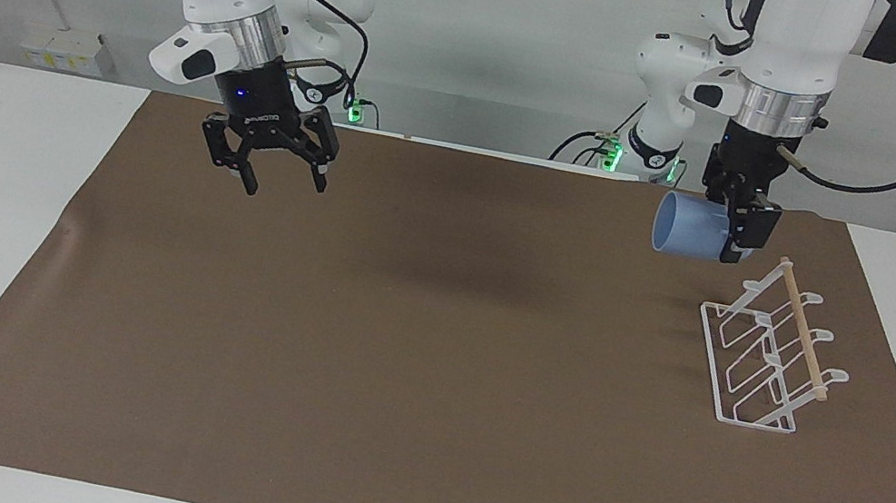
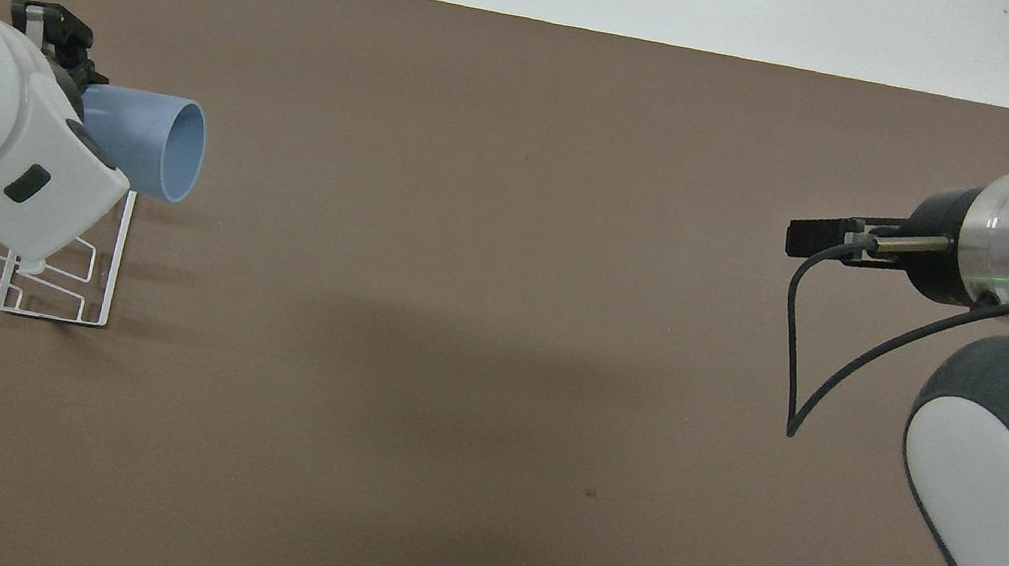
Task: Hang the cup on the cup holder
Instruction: 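Open the right gripper and withdraw it while the left gripper pulls back, then lower the cup onto the wire rack's hook with the left gripper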
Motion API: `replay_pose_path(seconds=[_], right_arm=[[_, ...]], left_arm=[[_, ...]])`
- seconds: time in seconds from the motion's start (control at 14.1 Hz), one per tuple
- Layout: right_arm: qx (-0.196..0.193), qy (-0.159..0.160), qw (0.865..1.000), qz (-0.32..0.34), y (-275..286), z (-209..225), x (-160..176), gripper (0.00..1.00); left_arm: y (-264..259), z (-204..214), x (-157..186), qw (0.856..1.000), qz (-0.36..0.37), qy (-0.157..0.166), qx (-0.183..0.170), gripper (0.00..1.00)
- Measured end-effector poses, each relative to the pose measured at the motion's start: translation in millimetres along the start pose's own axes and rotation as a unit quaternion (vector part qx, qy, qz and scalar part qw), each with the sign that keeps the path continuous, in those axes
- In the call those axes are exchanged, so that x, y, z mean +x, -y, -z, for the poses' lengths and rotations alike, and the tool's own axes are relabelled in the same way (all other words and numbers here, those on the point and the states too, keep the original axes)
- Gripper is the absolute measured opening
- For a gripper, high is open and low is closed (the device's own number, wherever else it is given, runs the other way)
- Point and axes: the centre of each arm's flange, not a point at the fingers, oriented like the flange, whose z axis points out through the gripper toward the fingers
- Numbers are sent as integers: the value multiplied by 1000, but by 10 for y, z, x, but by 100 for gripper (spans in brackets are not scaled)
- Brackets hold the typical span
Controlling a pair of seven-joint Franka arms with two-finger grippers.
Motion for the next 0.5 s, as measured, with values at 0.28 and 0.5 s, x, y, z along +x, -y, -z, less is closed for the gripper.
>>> replay_pose_path(seconds=[0.28, 0.5], right_arm=[[-41, 42, 998, -7, -591, -27, -89, 96], [-45, 62, 997, -15, -765, -44, -146, 96]], left_arm=[[146, -442, -97, 996, -20, 87, 5, 78], [258, -791, -81, 988, -37, 150, 10, 78]])
